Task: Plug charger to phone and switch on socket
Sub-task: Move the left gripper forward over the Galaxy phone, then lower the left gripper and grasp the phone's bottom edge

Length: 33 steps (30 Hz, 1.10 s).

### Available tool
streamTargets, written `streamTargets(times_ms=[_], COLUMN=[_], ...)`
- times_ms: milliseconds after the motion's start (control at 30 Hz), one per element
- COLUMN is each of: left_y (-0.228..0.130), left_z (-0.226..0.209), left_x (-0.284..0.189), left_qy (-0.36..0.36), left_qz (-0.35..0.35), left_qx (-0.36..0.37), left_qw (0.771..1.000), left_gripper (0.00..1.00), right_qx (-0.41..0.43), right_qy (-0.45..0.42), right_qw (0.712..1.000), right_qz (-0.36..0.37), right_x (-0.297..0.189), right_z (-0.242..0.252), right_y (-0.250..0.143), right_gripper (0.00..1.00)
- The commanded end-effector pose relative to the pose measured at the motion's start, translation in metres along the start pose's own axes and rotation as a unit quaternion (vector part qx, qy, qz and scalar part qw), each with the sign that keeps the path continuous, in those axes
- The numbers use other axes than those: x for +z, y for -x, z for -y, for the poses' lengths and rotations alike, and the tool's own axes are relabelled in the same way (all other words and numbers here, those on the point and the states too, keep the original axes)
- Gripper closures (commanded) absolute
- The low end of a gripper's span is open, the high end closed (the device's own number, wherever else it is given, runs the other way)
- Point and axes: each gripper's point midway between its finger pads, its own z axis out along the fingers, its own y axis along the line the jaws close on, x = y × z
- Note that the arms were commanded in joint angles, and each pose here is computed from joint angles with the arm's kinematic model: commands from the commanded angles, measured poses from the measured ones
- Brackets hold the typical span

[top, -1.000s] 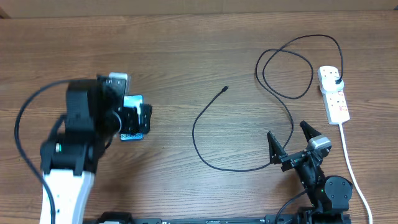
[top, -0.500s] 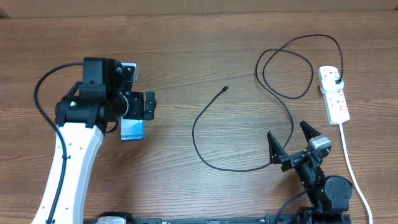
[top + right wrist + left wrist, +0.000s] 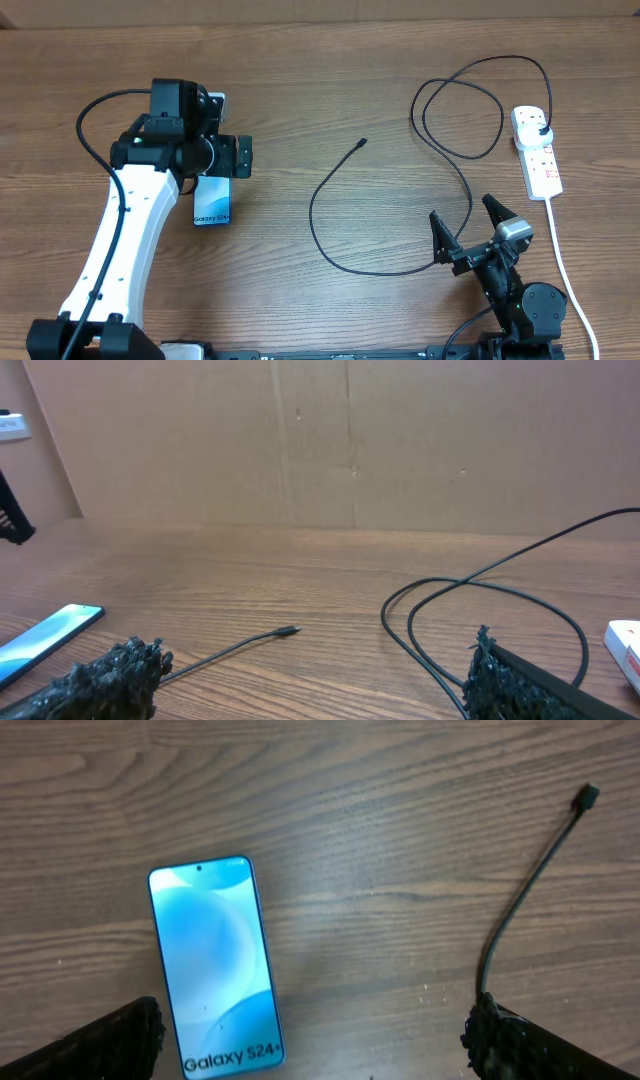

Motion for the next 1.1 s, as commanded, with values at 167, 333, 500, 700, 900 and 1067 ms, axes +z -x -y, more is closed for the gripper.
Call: streamTargets(times_ms=[167,333,500,700,900,1067], left_y=[0.015,0.016,0.009,-0.014,-0.034,-0.048], left_z=[-0.014,-0.028,-0.055,-0.085,-0.087,-0.089], left_x=[-0.001,0.000,0.005,0.032,0.066,0.087], left_qy=[0.031,0.071,0.105,0.112,0.101,0.102], left_qz=[0.022,0.021,0.009,-0.047,-0.104,-0.139], left_qx=[-0.008,-0.014,-0.076,-0.150,-0.157,-0.159], left_qw=[0.999,0.997,0.992,0.981,0.977,0.972], left_gripper=[0.01,0.00,0.05,0.04,0.01,0.00], right_qx=[0.001,0.001,0.001,0.001,0.001,0.001], right_qy=[0.005,0.005,0.005,0.005,0.005,0.005], right_qw=[1.000,1.000,1.000,1.000,1.000,1.000], right_qz=[0.002,0.002,0.002,0.002,0.002,0.002], right_x=[0.000,0.000,0.000,0.000,0.000,0.000], right_z=[-0.002,-0.002,-0.002,-0.002,-0.002,-0.002], right_y=[-0.002,-0.002,-0.002,-0.002,-0.002,-0.002], right_gripper=[0.00,0.00,0.00,0.00,0.00,0.00])
